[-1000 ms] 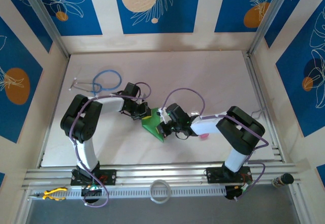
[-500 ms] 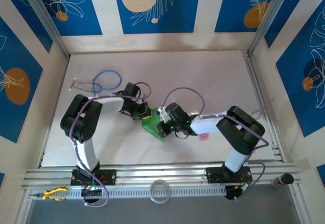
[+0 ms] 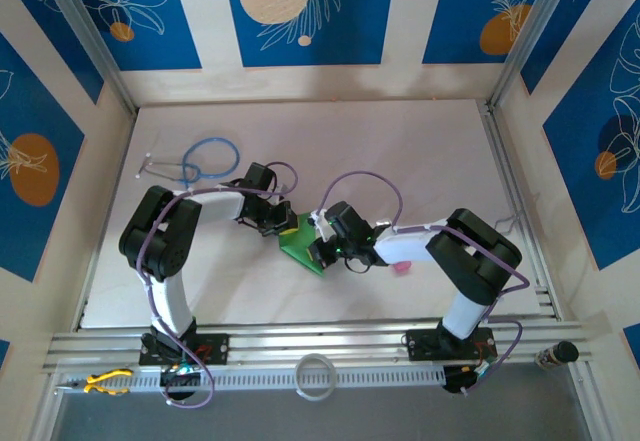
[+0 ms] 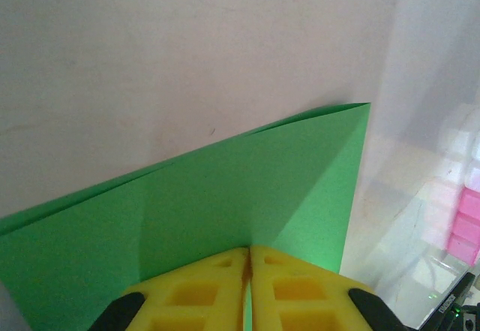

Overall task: Fold a paper plane with a square sheet of paper (pick it up from the middle)
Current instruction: Third fold the triangle at the center of the table.

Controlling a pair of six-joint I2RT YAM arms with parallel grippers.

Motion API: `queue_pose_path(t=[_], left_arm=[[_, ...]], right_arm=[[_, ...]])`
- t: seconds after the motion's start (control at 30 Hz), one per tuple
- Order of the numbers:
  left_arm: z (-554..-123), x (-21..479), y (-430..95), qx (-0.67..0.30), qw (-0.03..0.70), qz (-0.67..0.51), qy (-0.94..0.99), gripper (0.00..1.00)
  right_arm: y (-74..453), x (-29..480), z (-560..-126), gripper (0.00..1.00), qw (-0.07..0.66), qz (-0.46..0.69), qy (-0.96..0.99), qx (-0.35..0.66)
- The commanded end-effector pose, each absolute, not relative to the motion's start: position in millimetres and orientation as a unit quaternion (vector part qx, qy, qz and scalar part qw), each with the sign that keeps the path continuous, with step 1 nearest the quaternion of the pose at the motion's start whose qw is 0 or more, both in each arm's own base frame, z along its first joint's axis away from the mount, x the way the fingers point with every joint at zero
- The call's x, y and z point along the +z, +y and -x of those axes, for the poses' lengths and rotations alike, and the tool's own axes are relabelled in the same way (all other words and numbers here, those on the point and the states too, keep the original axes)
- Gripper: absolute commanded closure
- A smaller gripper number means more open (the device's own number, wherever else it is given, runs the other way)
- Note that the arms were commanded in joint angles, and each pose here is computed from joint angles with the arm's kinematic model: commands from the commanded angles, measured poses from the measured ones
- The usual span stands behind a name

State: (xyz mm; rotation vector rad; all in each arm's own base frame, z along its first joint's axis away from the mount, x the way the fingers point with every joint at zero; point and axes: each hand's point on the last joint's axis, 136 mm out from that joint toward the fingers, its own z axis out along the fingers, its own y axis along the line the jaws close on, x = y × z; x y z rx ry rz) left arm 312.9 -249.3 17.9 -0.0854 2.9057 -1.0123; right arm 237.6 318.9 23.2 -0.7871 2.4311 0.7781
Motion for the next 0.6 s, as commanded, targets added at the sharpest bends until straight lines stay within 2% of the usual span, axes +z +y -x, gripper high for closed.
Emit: queue_pose_path(t=[0.0,0.57], left_arm=[[-307.7,5.1,-238.9,-0.3,0.019,0.037,0.953,0.88],[-307.3,4.5,-238.5,-0.299,0.018,0.039,0.953,0.88]], right_arm=[[319.9,22.5,-237.6,0.96,0.233,0.29,0.886,0.277],[320.0,17.6,-233.2,0.96,0.224,0.29,0.89,0.273]])
